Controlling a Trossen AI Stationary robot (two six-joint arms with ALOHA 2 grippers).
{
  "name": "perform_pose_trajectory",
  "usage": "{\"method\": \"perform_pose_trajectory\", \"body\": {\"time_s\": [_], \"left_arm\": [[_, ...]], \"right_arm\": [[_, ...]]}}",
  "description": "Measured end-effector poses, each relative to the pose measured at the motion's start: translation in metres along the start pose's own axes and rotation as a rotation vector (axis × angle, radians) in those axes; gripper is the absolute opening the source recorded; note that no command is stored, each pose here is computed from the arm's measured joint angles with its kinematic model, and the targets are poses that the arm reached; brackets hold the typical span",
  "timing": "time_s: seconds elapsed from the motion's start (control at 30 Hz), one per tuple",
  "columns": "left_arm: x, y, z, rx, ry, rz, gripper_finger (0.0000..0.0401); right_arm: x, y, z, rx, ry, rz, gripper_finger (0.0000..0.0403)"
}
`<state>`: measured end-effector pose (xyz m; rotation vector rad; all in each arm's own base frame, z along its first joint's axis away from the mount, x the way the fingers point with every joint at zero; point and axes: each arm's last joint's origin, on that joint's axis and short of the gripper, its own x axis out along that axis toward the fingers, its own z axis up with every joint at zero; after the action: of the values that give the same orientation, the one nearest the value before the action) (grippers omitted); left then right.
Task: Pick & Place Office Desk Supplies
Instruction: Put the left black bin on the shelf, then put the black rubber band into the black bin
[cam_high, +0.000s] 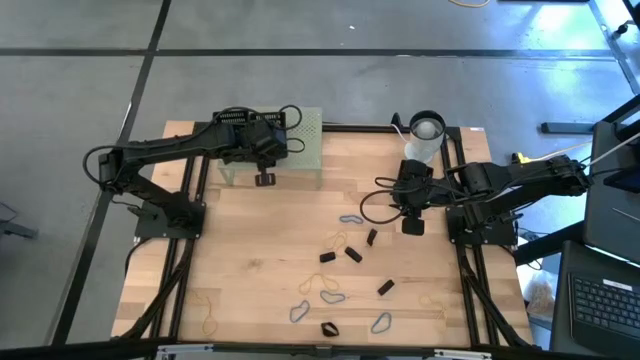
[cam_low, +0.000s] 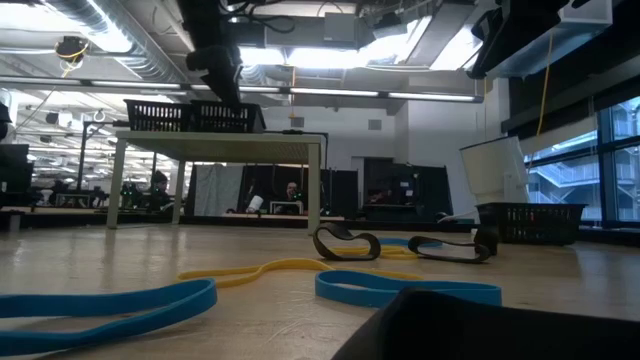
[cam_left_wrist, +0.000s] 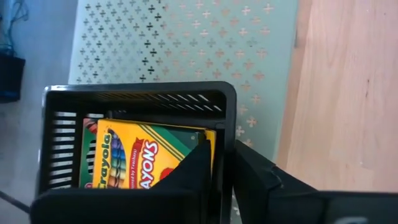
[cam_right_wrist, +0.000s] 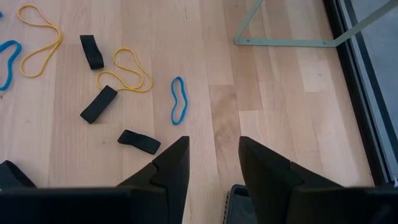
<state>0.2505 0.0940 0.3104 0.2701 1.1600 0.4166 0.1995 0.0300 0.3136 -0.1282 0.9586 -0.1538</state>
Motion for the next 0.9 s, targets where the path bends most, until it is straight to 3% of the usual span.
{"method": "perform_pose_trajectory", "body": {"time_s": [0.57, 0.9], "left_arm": [[-0.038, -0.019, 0.000, 0.061, -0.116, 0.104, 0.0077], [-0.054, -0.034, 0.011, 0.073, -0.274, 0.077, 0.0075]], "right_arm": [[0.000, 0.000, 0.000, 0.001, -0.002, 0.000, 0.0140], [0.000, 0.000, 0.001, 0.002, -0.006, 0.000, 0.0140]]}}
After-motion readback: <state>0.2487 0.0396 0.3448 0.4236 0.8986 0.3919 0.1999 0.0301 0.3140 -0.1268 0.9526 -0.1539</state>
